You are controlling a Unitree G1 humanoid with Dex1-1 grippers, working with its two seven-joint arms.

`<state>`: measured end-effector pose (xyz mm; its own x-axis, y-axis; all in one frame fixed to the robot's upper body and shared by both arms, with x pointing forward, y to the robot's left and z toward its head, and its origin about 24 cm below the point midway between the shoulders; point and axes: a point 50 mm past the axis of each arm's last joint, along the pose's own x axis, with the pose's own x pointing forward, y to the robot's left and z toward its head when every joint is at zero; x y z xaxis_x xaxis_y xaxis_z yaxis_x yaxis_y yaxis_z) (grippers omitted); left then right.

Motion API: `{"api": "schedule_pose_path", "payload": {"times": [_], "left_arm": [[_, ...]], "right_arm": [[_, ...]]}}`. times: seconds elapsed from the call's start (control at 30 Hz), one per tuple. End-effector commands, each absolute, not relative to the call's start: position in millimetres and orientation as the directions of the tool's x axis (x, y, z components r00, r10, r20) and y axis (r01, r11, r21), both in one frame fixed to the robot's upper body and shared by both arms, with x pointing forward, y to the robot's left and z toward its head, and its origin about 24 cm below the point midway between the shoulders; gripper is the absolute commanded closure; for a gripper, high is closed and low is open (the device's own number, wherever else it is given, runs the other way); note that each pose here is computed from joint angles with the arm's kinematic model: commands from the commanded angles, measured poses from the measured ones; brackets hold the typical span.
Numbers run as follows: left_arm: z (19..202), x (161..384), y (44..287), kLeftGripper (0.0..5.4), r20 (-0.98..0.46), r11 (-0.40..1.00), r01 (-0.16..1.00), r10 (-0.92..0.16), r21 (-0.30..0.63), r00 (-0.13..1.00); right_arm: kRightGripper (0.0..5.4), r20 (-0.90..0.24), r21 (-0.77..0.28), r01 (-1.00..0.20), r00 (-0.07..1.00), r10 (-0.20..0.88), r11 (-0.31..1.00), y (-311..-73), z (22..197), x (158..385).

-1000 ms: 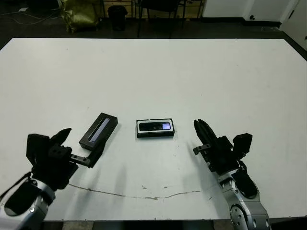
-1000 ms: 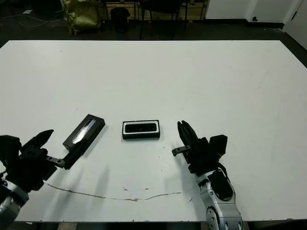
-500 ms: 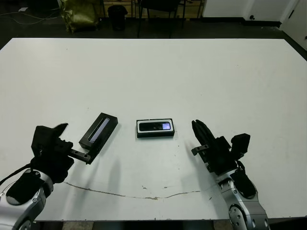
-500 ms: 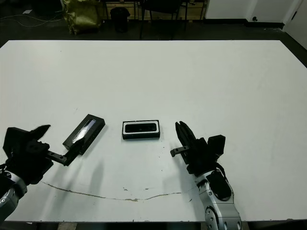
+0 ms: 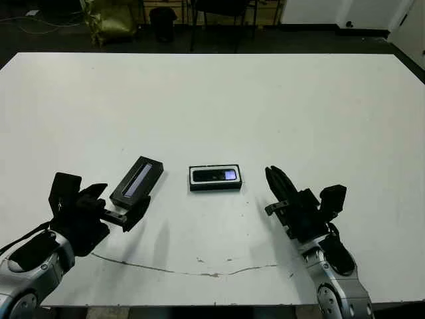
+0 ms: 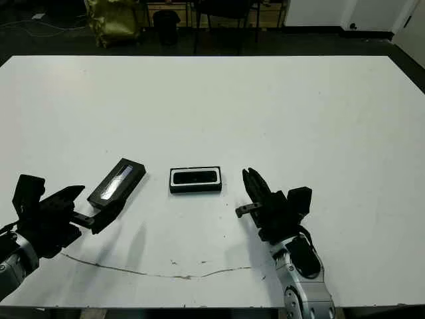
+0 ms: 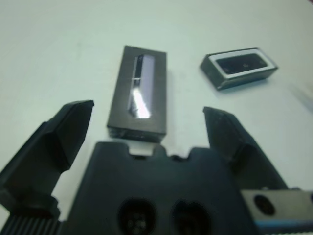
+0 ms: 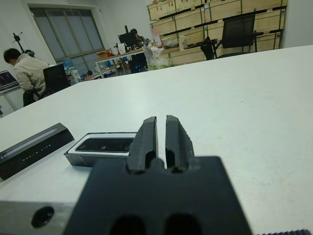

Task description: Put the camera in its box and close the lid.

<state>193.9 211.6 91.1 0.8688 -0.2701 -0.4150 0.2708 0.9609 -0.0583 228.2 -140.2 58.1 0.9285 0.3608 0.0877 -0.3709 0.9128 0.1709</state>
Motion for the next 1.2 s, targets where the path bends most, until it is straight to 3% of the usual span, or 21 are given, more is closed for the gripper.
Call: {"api": "schedule_pose_path", "payload": {"times": [0.03,0.6,0.73,1.2], "left_arm": [[85.4,193.5,211.3,0.01,-0.455,0.974,0.226,-0.212,-0.023,0.865],[80.5,189.0,203.1,0.01,-0.433,0.972,0.236,-0.205,0.017,0.878],[78.6,188.7,200.1,0.01,-0.432,0.963,0.254,-0.192,0.090,0.881],[71.3,191.3,197.4,0.01,-0.442,0.970,0.243,-0.207,0.024,0.873]], "right_arm": [[5.40,0.049,0.185,-0.350,0.937,0.347,0.918,-143.7,51.8,225.7],[5.40,0.033,0.206,-0.378,0.925,0.379,0.903,-132.7,55.1,225.4],[5.40,0.033,0.189,-0.376,0.926,0.377,0.907,-132.0,56.5,225.2],[5.40,0.023,0.197,-0.373,0.926,0.376,0.907,-131.9,57.4,224.4]]}}
